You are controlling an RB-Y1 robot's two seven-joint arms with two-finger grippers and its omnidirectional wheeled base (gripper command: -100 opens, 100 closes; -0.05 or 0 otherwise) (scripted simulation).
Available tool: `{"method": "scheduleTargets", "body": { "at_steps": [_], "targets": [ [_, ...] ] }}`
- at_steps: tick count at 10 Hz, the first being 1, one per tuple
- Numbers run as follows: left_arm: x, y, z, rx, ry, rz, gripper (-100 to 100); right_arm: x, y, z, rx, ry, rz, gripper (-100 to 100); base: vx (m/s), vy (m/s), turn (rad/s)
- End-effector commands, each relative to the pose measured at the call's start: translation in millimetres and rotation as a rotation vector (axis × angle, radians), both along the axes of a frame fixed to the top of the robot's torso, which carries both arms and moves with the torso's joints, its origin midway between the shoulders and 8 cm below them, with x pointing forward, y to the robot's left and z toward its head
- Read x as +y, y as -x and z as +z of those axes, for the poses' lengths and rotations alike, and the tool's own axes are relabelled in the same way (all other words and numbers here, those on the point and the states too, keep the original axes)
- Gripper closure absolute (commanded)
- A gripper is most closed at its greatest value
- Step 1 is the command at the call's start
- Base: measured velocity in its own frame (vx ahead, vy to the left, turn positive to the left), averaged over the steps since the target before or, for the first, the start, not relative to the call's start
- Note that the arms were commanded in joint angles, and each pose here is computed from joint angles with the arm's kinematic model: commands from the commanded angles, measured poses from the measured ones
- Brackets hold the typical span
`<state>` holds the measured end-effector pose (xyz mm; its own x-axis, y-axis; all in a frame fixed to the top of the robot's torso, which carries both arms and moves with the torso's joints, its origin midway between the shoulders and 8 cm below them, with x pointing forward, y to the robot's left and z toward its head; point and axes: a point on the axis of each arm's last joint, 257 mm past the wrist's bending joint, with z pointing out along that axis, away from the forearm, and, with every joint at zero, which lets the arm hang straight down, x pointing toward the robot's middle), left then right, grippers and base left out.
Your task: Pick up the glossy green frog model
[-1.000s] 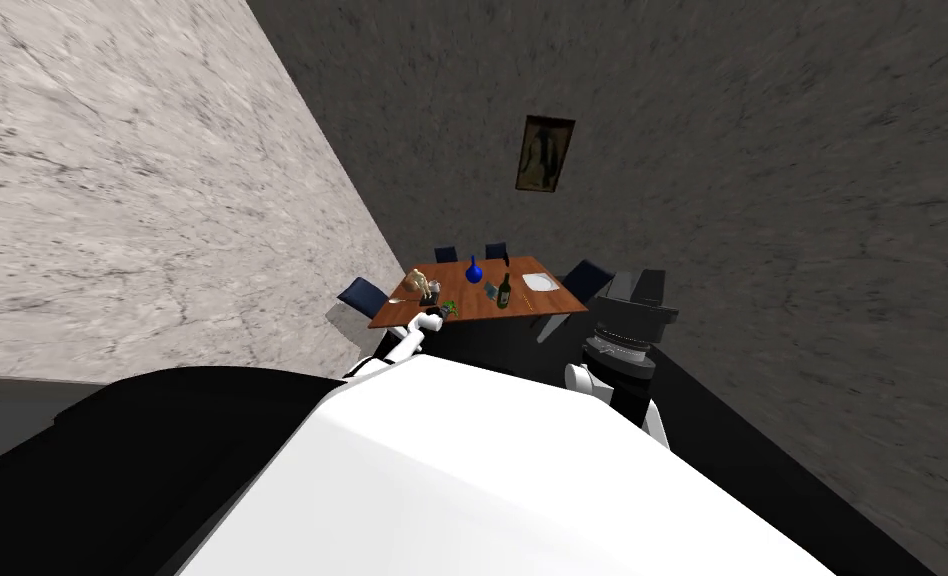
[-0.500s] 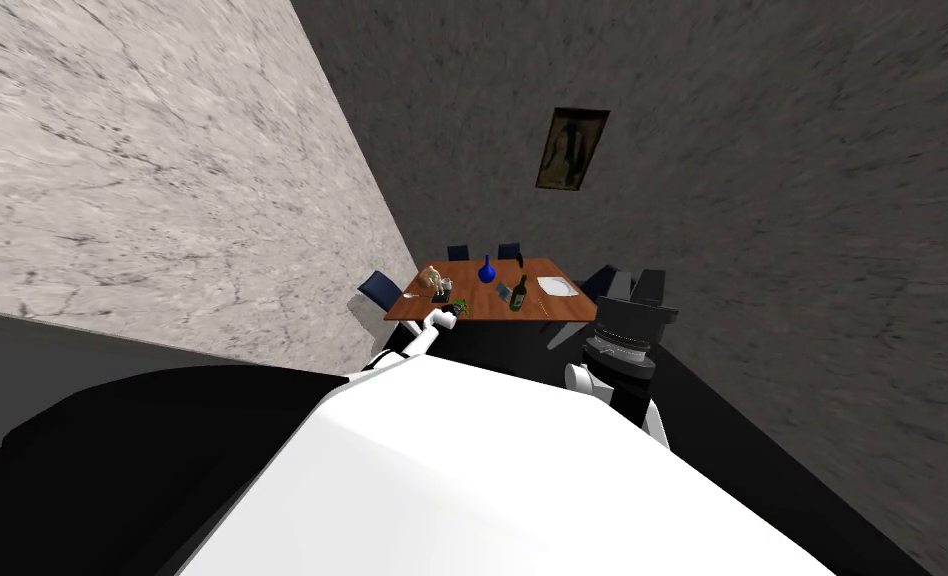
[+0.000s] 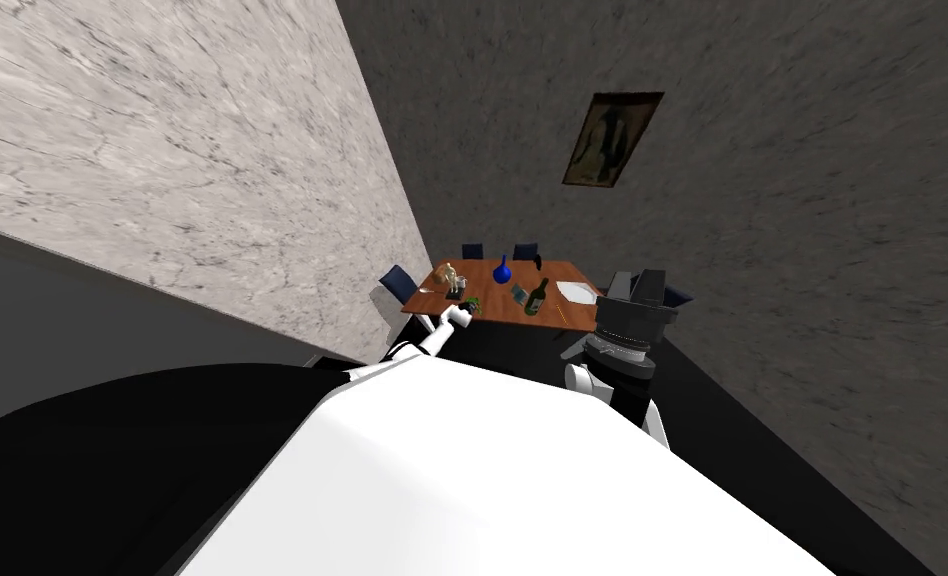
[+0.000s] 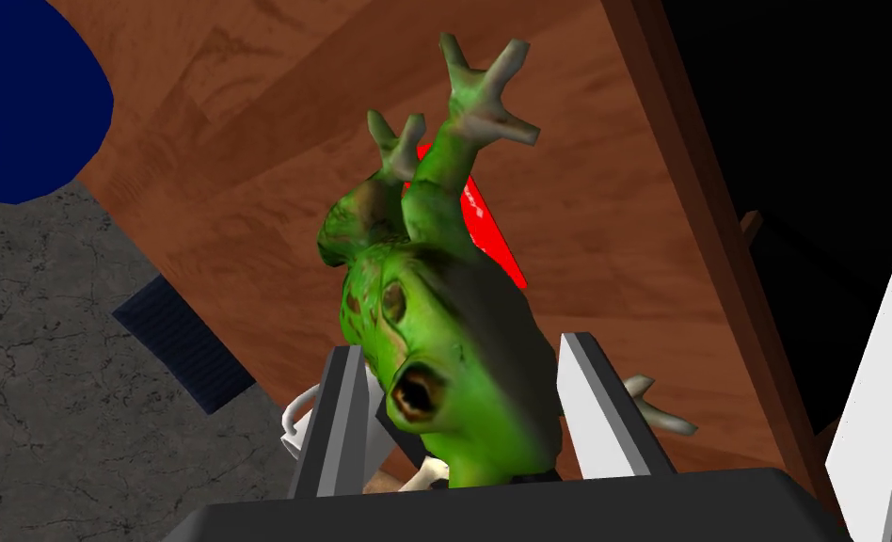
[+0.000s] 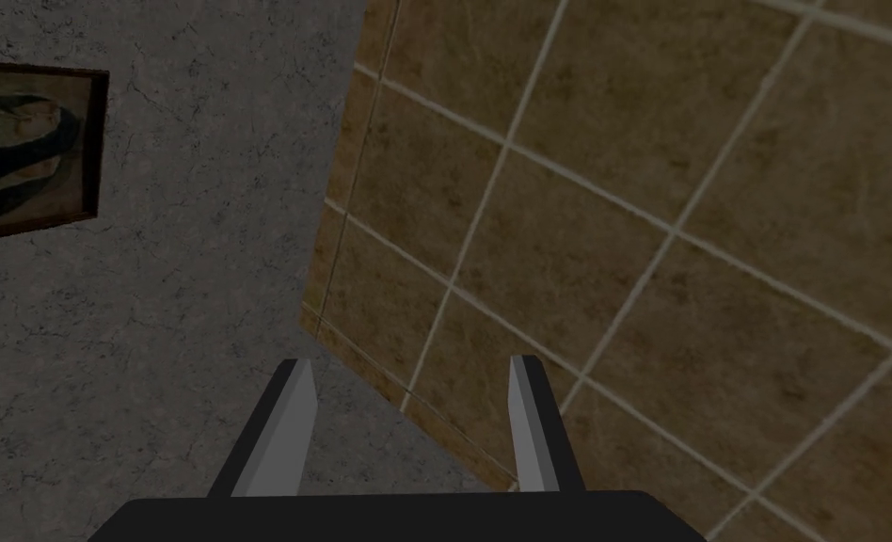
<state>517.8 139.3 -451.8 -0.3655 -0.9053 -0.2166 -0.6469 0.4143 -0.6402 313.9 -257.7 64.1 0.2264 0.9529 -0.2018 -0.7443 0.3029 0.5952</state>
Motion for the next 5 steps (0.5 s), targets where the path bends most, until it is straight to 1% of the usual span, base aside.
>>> {"method": "scheduleTargets", "body": {
  "at_steps": [1,2,3,4,5],
  "targets": [
    [-35.2,-14.0,20.0,-0.026,-0.002,-0.036,100,0.0,0.0,0.0,0.0,0.0,0.0,0,0.013,0.088,0.163],
    [-37.4,-14.5,21.1,-0.032,-0.012,-0.042,100,0.0,0.0,0.0,0.0,0.0,0.0,0,0.004,0.036,-0.014],
    [-37.4,-14.5,21.1,-0.032,-0.012,-0.042,100,0.1,0.0,0.0,0.0,0.0,0.0,0,-0.002,-0.001,-0.024],
    [-34.2,-12.0,19.4,-0.027,-0.012,-0.039,100,0.1,0.0,0.1,0.0,0.0,0.0,0,0.0,0.0,0.0],
    [-35.0,-12.4,19.6,-0.028,-0.012,-0.04,0,0.1,0.0,0.1,0.0,0.0,0.0,0,0.0,0.0,0.0]
  ]
}}
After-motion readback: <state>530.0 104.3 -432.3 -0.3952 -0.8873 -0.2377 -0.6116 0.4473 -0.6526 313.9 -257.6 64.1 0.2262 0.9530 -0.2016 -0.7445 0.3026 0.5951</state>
